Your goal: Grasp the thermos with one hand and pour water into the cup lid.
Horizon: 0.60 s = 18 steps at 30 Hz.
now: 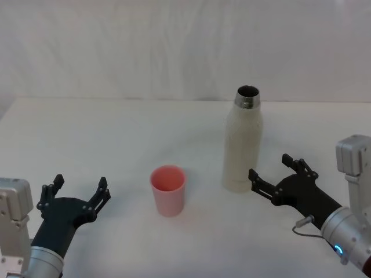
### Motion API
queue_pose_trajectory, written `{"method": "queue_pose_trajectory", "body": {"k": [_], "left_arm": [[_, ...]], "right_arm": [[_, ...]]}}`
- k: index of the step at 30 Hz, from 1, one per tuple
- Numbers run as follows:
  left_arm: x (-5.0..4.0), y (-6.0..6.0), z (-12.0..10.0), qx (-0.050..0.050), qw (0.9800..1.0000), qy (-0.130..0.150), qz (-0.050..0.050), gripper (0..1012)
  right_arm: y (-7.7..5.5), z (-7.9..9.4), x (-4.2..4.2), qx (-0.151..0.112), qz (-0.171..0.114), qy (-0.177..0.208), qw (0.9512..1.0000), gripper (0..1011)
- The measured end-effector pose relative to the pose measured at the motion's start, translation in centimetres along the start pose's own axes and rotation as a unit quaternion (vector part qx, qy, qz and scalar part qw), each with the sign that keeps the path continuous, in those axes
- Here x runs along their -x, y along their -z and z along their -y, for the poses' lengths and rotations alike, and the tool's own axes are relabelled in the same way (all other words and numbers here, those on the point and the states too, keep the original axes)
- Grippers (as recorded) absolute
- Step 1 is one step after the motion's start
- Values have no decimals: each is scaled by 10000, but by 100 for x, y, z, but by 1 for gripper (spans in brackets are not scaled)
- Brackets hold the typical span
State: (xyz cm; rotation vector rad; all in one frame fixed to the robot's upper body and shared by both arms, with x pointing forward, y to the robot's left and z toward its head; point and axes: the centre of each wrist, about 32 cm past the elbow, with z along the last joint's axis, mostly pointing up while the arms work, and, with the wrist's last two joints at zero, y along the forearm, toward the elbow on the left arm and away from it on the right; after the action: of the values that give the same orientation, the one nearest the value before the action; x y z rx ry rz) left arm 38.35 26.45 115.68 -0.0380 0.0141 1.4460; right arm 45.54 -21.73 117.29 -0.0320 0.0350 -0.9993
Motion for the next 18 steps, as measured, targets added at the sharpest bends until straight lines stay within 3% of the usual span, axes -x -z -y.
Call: {"method": "queue_pose_trajectory", "body": {"k": [18], "left_arm": [[0,0,0,0,10000,0,0,1001]], "right_arm": [[-64,-249,-36,-10,49,-48,10000,1000]]}}
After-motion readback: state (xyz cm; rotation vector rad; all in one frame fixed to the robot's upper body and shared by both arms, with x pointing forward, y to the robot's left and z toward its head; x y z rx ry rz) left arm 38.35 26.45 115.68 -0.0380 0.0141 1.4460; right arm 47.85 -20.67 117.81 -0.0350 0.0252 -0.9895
